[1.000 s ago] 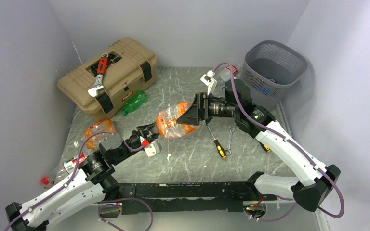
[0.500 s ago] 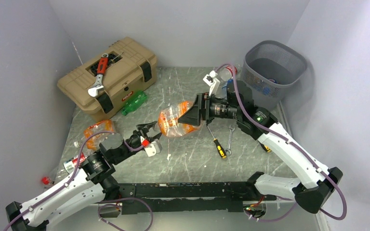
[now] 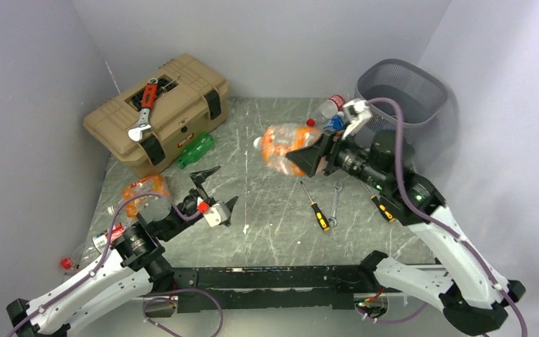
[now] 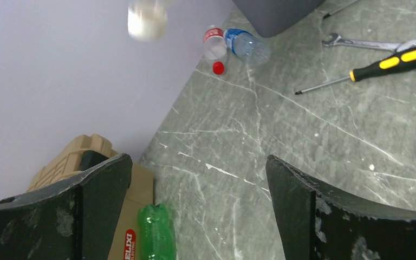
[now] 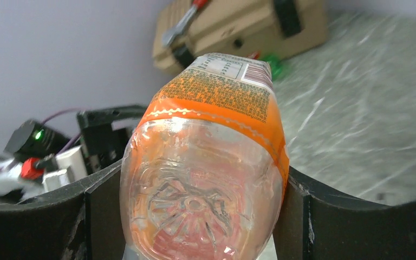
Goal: Put the plastic bottles in the bin
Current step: Place the plastic bottle in the trash bin.
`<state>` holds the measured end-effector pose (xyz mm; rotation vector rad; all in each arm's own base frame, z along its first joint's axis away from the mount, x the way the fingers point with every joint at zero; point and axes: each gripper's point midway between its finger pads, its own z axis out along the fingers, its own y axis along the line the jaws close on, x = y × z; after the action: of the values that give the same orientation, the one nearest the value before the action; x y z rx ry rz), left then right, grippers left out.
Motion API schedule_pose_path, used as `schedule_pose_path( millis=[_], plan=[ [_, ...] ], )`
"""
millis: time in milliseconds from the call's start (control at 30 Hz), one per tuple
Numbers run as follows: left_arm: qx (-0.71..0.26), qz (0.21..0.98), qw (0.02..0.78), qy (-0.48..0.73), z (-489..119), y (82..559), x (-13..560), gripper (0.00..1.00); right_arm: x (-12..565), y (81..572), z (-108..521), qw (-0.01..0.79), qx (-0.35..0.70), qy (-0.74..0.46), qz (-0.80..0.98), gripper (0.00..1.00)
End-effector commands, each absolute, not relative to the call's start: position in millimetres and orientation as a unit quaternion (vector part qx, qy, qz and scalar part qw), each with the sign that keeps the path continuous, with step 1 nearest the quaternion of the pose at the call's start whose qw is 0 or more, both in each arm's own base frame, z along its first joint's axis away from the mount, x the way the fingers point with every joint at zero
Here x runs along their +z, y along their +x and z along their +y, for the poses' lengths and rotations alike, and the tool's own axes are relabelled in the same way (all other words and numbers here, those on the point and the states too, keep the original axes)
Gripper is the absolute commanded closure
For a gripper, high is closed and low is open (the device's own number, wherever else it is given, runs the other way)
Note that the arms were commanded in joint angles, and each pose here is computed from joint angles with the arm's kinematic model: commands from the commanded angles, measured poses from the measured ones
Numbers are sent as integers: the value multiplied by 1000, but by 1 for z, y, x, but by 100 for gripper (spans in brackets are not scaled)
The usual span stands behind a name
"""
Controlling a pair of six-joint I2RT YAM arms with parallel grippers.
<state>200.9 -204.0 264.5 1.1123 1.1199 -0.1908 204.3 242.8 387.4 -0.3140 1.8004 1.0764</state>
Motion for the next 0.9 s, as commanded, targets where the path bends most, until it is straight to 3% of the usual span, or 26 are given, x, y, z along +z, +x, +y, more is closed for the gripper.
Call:
schedule_pose_path(
  millis=[0, 300, 633, 867],
  plan=[
    [-80, 498, 730, 460, -198, 206, 287, 1, 477, 220, 165, 664, 325, -58, 670, 71],
    [-44, 553, 709, 436, -194, 230, 275, 1, 487, 278, 58, 742, -15, 69, 667, 69],
    [-1, 621, 684, 382, -182, 257, 260, 0, 506, 346, 2, 764, -68, 199, 610, 69],
    [16, 654, 672, 347, -174, 268, 254, 1, 466, 414, -49, 737, -73, 259, 621, 69]
  ],
)
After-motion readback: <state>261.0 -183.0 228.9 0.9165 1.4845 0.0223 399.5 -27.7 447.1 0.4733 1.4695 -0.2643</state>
